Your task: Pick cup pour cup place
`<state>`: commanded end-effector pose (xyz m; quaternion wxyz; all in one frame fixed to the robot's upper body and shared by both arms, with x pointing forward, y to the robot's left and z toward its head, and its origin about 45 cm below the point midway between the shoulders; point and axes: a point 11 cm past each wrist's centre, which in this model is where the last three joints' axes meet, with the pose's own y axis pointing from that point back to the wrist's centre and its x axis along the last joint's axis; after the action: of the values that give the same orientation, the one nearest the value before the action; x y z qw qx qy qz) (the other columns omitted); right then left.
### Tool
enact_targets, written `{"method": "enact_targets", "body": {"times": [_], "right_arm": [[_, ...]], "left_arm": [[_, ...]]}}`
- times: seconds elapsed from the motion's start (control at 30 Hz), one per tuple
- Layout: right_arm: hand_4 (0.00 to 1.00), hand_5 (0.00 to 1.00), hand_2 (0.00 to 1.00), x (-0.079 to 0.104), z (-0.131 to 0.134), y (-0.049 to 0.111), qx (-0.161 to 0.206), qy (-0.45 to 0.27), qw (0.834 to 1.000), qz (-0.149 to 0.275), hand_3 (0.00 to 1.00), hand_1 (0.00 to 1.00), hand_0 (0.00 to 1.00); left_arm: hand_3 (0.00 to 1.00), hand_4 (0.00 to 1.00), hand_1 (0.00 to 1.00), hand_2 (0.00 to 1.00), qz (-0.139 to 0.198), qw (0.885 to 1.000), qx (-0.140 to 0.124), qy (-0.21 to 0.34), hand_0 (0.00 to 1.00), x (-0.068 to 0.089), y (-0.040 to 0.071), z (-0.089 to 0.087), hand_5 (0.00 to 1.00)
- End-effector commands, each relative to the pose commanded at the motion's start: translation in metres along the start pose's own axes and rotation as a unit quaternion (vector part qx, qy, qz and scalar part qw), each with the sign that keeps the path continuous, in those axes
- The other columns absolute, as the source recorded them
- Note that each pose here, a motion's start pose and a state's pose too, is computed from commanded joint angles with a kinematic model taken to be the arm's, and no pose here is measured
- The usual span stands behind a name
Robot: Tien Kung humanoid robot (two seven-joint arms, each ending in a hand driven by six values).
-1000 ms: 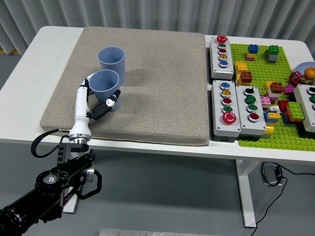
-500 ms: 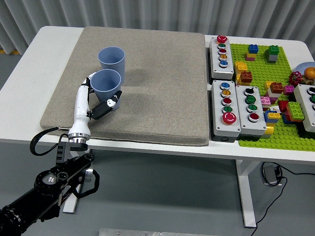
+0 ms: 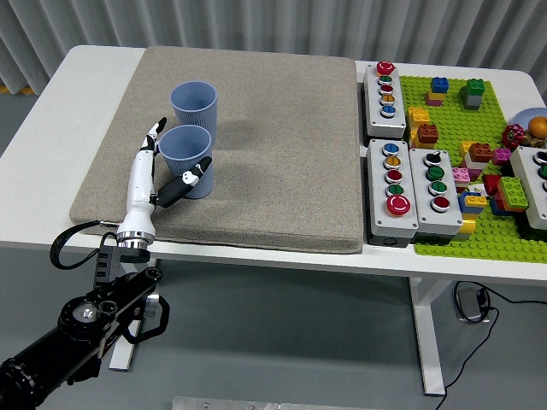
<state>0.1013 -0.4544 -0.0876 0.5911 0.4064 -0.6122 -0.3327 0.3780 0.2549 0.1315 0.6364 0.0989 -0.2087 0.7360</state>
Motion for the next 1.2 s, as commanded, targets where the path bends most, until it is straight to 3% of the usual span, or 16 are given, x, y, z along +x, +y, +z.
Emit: {"method": "enact_targets", "body": {"times": [0.43, 0.93, 1.2], "right_arm": [[0.002, 0.162, 0.583, 0.0, 0.0, 0.0, 0.0, 0.001, 1.0, 0.001, 0.577, 0.654, 0.691], [0.002, 0.162, 0.583, 0.001, -0.001, 0.0, 0.001, 0.0, 1.0, 0.002, 0.577, 0.654, 0.691], [0.002, 0.162, 0.583, 0.001, -0.001, 0.0, 0.0, 0.0, 1.0, 0.002, 0.577, 0.654, 0.691]], "left_arm": [[0.964, 0.966, 0.822, 0.958, 0.0, 1.0, -0.01, 0.005, 0.782, 0.003, -0.002, 0.006, 0.55], [0.987, 0.971, 0.861, 0.973, -0.013, 1.0, -0.025, 0.003, 0.817, 0.009, 0.008, 0.01, 0.566], [0.986, 0.976, 0.86, 0.974, -0.001, 0.999, -0.034, 0.009, 0.813, 0.018, 0.007, 0.016, 0.574]]}}
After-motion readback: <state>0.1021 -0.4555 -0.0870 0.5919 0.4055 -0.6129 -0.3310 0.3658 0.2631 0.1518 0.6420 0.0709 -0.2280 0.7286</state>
